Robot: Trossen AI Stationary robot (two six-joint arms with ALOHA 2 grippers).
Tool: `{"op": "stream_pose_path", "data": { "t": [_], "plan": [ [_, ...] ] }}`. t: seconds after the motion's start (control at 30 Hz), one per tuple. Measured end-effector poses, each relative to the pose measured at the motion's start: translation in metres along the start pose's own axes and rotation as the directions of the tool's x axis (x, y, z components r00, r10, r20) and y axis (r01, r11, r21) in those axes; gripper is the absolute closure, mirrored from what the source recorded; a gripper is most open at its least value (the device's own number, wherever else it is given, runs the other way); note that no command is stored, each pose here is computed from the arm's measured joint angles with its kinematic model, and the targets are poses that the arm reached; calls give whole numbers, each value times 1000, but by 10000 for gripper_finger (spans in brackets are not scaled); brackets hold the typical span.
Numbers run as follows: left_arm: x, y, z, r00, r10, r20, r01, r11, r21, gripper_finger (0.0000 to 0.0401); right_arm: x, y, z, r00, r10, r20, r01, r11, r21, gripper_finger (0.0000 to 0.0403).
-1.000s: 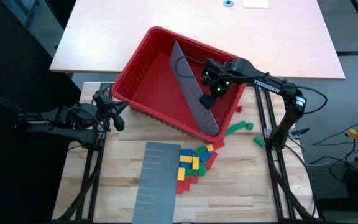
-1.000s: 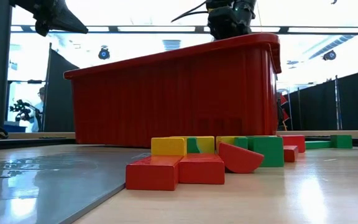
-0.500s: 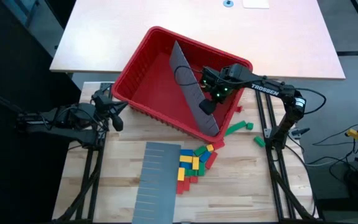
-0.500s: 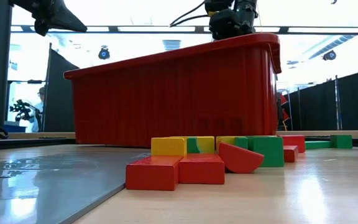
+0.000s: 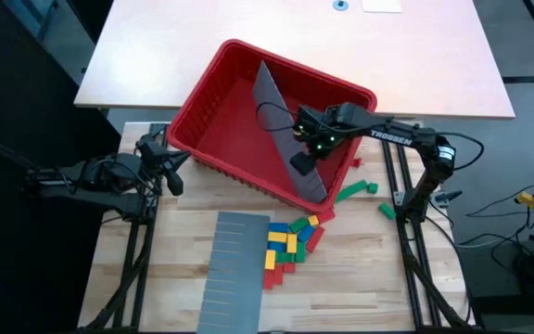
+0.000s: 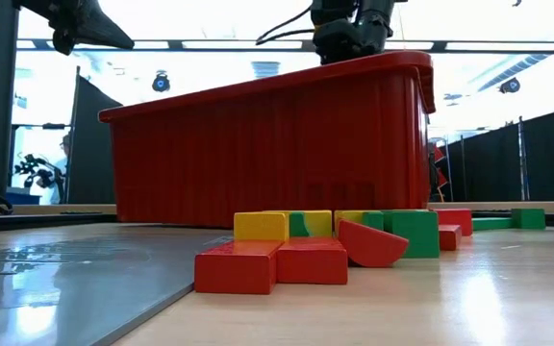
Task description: Sort blocks
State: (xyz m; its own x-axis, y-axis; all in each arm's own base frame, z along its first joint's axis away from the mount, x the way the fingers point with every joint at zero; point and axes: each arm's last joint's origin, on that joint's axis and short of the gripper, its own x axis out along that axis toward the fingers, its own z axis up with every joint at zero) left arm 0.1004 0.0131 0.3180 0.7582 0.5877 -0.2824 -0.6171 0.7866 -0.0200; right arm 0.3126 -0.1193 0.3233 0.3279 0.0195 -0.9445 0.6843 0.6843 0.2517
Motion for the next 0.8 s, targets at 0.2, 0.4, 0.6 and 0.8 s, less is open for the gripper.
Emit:
{"op": "stream_pose_path", "data": {
  "t": [0.2, 0.4, 0.6, 0.8],
  "plan": [
    [0, 0, 0, 1000, -3, -1, 3, 1000, 7, 401, 11, -2, -3, 1000, -8, -20, 8, 1000, 4, 173],
    [0, 0, 0, 1000, -4, 0, 4, 1000, 15, 401, 13, 0, 0, 1000, 8, 13, -8, 1000, 5, 181],
    [0, 0, 0, 1000, -5, -1, 5, 1000, 15, 401, 14, 0, 2, 999, 18, 33, -18, 1000, 9, 205],
    [0, 0, 0, 1000, -5, 0, 5, 1000, 15, 401, 18, -1, 0, 1000, 9, 13, -9, 1000, 7, 229]
  ]
}}
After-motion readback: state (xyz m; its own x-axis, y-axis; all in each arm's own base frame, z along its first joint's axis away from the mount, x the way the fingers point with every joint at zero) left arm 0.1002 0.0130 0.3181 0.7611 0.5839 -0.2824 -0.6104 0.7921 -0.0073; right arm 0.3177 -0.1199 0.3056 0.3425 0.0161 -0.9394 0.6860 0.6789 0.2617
